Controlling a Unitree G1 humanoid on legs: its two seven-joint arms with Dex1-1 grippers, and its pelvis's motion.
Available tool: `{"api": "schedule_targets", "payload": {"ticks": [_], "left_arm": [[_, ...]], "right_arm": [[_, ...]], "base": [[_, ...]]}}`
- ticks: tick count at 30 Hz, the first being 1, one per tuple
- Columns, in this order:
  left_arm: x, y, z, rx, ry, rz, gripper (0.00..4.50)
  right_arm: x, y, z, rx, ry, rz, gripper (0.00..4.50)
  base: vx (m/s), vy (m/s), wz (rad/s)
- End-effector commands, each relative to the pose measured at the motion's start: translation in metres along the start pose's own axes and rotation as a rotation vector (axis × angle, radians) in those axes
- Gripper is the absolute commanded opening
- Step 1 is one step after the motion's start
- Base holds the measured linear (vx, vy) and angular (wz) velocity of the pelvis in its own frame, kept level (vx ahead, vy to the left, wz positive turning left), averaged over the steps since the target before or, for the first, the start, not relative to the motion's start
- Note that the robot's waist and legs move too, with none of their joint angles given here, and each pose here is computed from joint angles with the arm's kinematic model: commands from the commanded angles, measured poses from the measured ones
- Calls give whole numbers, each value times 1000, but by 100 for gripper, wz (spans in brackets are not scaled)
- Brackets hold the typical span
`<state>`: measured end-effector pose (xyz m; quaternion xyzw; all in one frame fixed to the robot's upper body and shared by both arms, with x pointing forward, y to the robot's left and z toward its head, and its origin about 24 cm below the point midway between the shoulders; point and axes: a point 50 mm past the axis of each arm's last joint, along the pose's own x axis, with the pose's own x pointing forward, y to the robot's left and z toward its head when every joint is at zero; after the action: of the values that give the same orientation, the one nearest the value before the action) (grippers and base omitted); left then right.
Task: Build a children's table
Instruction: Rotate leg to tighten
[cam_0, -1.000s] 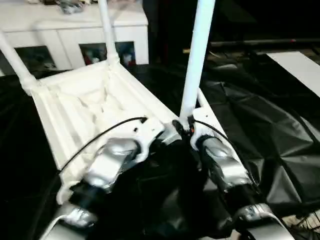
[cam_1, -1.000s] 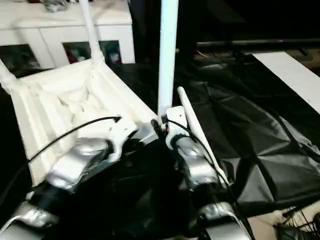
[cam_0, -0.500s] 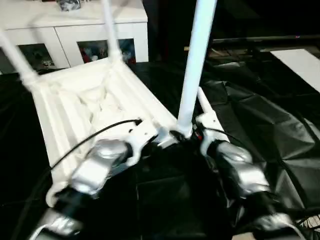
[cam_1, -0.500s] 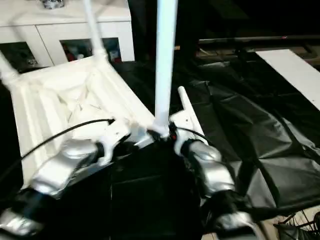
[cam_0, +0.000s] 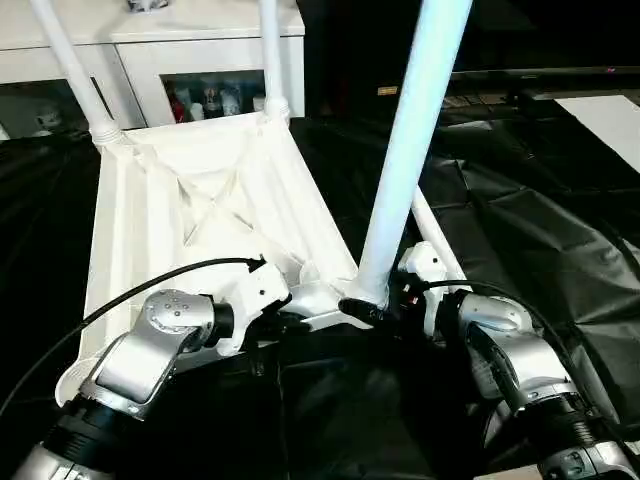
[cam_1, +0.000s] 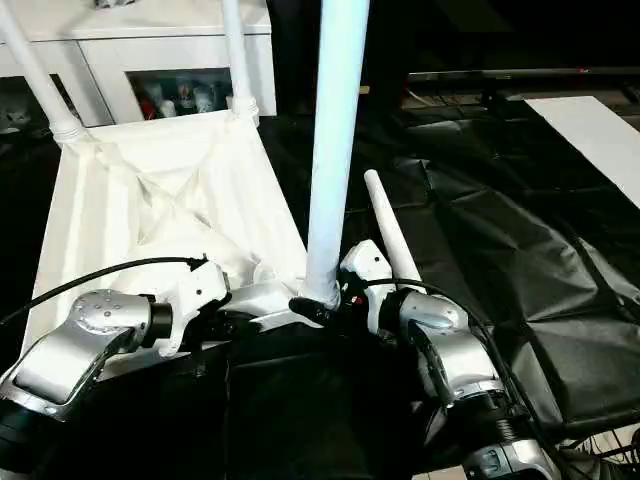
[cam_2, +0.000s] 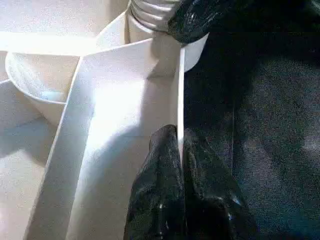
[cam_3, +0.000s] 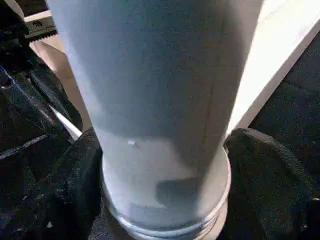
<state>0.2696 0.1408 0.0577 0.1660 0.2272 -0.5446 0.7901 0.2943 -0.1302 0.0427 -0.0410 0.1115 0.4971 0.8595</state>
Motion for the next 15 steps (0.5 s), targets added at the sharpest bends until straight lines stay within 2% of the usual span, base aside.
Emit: {"api": "schedule_targets", "payload": {"ticks": [1,3,6,9,15], "left_arm": [[2,-9,2,-2,-36,-68,0],[1,-9,2,-2,-36,-73,0],[1,-10,1,-4,-35,-82,0],[0,-11,1,-6,-32,-91,0],[2,-11,1,-10,-29,-95,0]], "right_arm": [[-2,-1,4,-17,-4,5,357],[-2,1,3,-14,2,18,323],[-3,2,3,-9,3,27,312],[-3,1,2,-7,3,26,280],[-2,2,-1,14,8,16,272]], "base": [[0,0,0],[0,0,0],[0,0,0],[0,0,0],[0,0,0]]}}
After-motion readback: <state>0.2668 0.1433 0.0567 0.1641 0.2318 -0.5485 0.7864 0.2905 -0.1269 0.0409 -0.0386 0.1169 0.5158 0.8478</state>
